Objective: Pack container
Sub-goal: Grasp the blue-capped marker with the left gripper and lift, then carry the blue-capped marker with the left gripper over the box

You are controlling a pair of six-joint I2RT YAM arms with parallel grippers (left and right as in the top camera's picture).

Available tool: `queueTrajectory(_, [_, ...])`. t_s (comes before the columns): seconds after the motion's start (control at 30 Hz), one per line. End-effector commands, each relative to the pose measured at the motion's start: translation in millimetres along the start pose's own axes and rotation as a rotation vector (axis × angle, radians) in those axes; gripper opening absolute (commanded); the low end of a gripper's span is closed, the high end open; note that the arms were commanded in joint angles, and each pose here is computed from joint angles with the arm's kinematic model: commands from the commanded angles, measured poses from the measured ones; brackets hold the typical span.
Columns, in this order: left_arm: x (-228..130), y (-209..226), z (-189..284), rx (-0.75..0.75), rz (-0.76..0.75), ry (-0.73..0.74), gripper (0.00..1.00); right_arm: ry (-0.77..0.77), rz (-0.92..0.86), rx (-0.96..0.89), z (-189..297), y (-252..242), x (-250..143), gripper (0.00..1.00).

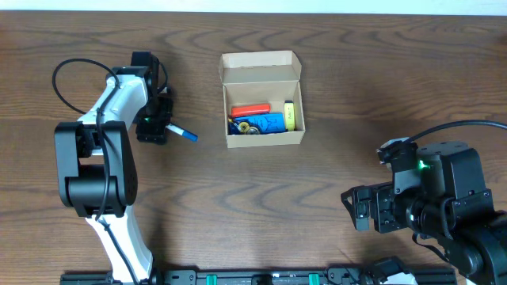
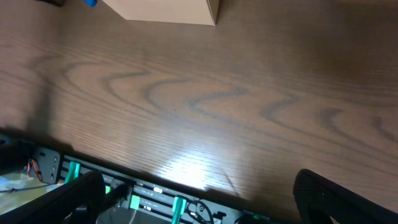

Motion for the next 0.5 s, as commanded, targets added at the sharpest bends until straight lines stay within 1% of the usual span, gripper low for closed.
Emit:
queueTrajectory(0.0, [5.1,-2.8,-3.2,0.009,0.001,-0.022,0.64,0.002,-0.018,0.003,-0.2,-0.4,0.2,0.99])
queueTrajectory(0.1, [5.5,-2.9,-3.2,0.008,-0.007,-0.027,0.55,0.002,-0.018,0.003,-0.2,-0.4,0.2,0.99])
queueTrajectory(0.3, [5.9,-3.0,-3.2,0.008,-0.025,-0.030,0.33,0.002,-0.018,0.003,-0.2,-0.4,0.2,0.99])
queueTrajectory(0.33, [5.9,-3.2,-3.2,0.007,-0.039,-0.031,0.28,0.002,-0.018,0.003,-0.2,-0.4,0.2,0.99])
queueTrajectory(0.47, [5.8,-3.0,-2.8,0.008,-0.082,-0.030,0.14,0.002,-0.018,0.003,-0.2,-0.4,0.2,0.99])
Point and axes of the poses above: each gripper's point midway between its finger pads, its own z axis back along the fingers, its own y axis along the line the jaws close on, x = y × z, the point moved 8 cm from there along z, back along the fingers, and after that the axes turned 2 degrees about -z, right-handed, at the moved point
